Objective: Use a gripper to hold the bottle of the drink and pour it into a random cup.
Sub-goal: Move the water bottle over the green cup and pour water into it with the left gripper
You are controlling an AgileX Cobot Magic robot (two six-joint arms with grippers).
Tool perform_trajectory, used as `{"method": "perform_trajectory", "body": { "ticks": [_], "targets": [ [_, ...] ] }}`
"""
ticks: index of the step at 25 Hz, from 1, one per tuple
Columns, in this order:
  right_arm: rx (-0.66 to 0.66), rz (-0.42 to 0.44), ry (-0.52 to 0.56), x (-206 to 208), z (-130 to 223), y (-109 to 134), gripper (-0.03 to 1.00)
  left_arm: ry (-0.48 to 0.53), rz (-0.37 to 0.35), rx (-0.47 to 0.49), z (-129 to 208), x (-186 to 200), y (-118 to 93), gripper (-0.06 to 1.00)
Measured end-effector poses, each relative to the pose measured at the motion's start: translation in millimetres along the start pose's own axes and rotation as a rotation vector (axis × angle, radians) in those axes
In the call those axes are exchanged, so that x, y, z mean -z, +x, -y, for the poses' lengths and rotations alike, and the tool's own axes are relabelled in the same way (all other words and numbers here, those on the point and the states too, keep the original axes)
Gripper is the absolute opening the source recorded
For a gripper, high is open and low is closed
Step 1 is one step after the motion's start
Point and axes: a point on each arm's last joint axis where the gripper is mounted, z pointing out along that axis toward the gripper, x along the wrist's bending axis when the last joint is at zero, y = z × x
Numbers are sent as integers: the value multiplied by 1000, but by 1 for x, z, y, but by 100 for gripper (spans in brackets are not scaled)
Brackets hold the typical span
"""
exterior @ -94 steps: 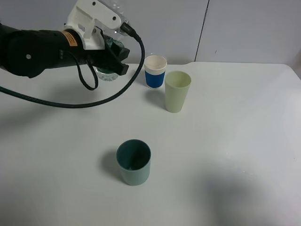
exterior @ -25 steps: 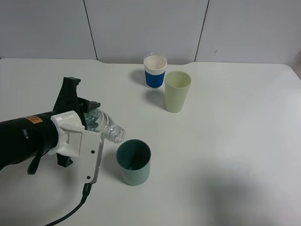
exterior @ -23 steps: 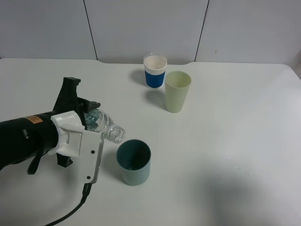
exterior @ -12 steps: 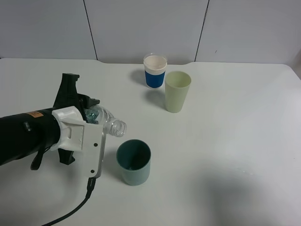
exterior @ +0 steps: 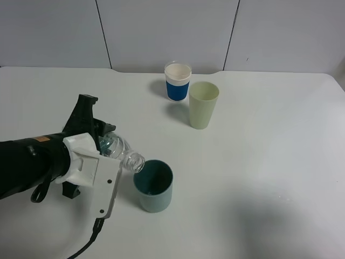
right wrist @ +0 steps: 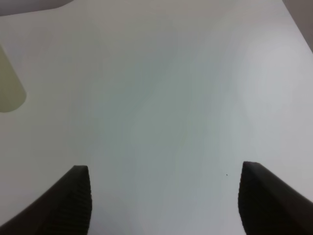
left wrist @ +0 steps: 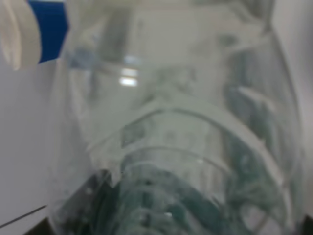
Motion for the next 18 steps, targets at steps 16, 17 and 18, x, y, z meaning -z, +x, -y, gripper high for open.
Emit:
{"method": "perform_trajectory", "body": {
  "ticks": [16,17,18],
  "targets": [
    [0,0,0,0,0,0,63,37,64,25,-15,-17,3,50],
    [0,0,0,0,0,0,63,36,62,18,-15,-17,3,50],
    [0,0,0,0,0,0,63,35,58,13,-15,-17,3,50]
  ]
}}
